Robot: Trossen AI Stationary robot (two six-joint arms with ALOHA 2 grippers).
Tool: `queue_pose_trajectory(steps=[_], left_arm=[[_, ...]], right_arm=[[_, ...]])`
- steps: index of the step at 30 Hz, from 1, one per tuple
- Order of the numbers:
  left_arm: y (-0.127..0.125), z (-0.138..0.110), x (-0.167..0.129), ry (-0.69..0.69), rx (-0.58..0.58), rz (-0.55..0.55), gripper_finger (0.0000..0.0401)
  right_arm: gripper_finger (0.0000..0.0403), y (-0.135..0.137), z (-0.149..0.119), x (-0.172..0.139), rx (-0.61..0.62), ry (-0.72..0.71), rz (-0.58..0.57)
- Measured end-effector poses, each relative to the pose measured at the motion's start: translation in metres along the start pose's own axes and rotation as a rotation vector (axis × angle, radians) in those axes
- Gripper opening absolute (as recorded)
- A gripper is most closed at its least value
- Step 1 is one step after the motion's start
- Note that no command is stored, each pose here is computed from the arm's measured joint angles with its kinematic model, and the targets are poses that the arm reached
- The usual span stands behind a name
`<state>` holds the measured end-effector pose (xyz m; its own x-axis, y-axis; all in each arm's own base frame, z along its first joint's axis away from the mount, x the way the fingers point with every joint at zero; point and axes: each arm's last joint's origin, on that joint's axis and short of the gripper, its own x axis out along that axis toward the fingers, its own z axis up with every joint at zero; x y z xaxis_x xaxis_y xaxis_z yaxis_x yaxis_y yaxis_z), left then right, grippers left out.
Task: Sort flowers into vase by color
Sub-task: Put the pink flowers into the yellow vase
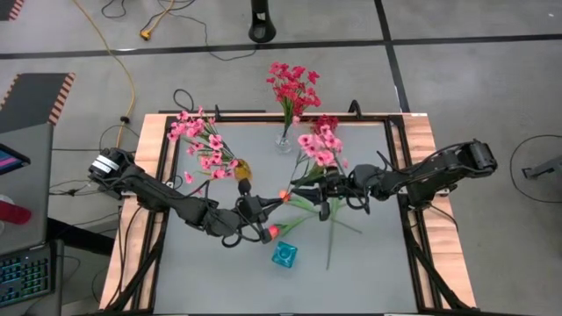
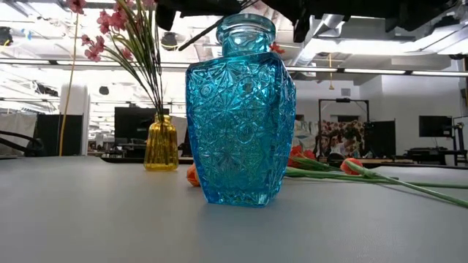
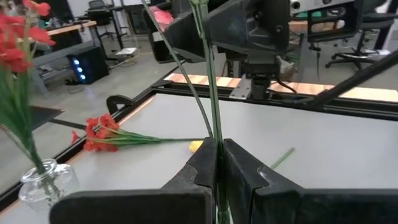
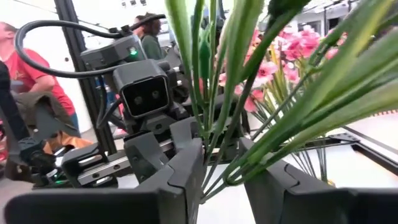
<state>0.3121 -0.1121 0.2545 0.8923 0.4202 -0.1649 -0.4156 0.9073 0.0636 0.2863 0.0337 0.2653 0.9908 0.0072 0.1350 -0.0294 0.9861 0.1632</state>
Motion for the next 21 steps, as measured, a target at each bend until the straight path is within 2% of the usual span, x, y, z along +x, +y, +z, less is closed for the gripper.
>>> queue_pose_trajectory(steps=[4,12,17,21], left_arm=[[0.0002,0.0,0.0005,0.001,0.005,-0.007,0.0002],[0.0038,0.0003,0.004,0.003,-0.007,0.005,0.0002],[0.0035,0.0,0.005,0.01,0.009,-0.042,0.0005],[0.0034,0.0001,0.0049,0.009,0.039,-0.041,0.0037]], right_arm=[[0.0104,0.0001,0.0,0.0,0.0,0.001,0.003],[0.0024,0.0003,0.0002,0.0001,0.0,0.0,0.005],[0.0023,0.0005,-0.0001,0.0001,0.0,0.003,0.008],[0.0029,0.0004,-0.0001,0.0001,0.0,0.003,0.007]])
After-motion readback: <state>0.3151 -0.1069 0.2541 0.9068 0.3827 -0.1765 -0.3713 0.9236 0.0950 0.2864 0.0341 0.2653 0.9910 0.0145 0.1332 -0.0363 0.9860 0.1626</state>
